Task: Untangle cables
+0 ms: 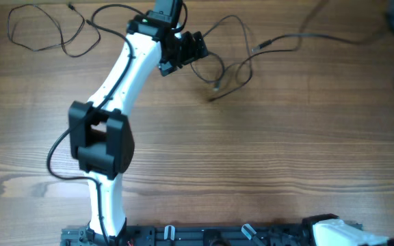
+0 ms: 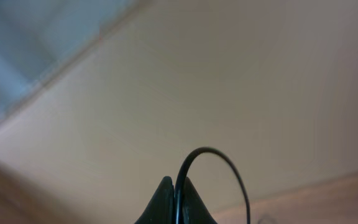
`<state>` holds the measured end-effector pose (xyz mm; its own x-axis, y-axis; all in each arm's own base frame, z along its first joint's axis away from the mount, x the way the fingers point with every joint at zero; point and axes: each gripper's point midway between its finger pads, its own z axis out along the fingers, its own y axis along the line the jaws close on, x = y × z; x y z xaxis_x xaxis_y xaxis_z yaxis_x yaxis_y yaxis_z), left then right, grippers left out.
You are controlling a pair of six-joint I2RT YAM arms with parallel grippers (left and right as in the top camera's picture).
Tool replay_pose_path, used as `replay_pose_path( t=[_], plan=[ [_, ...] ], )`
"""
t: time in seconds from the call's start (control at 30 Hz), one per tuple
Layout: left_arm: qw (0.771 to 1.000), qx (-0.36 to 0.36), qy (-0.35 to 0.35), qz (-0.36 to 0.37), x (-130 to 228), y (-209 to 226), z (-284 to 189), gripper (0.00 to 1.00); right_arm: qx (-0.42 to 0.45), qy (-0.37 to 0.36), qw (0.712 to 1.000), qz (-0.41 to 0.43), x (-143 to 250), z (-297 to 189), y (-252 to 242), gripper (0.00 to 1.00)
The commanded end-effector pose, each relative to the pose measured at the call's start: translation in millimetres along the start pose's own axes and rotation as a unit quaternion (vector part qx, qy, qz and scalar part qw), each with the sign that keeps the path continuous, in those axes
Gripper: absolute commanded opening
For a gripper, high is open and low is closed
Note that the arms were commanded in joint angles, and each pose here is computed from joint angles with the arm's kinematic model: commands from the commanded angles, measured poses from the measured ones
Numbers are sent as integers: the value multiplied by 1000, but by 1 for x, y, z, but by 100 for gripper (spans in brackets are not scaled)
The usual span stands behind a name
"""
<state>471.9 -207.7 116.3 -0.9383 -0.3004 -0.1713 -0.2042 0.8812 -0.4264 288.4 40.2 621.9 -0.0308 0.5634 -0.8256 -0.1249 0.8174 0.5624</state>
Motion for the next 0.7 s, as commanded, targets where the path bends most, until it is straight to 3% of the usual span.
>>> replay_pose_path(
  t=[0.0,0.17,0.37,0.4,0.53,0.57,0.6,0.67],
  plan=[
    [1000,-13,5,-4,-1,8,32,96,110,-89,990,-7,-35,-30,-35,4],
    [1000,-15,11,-13,-2,14,70,96,170,-76,982,0,-24,-32,-60,4],
    [999,-40,-2,-33,-3,25,101,83,131,-24,991,10,-3,-23,-49,4],
    [999,-43,-3,-31,-2,25,105,72,120,-5,993,8,4,-19,-46,4],
    [998,-52,13,-23,12,25,121,42,110,28,993,6,19,-10,-44,4],
    [998,-55,18,-22,15,26,122,17,112,33,993,6,22,-7,-45,4],
    [998,-56,20,-22,17,26,122,4,115,38,993,5,24,-5,-47,4],
    [998,-58,22,-19,18,22,106,4,125,53,991,2,32,3,-52,4]
  ],
)
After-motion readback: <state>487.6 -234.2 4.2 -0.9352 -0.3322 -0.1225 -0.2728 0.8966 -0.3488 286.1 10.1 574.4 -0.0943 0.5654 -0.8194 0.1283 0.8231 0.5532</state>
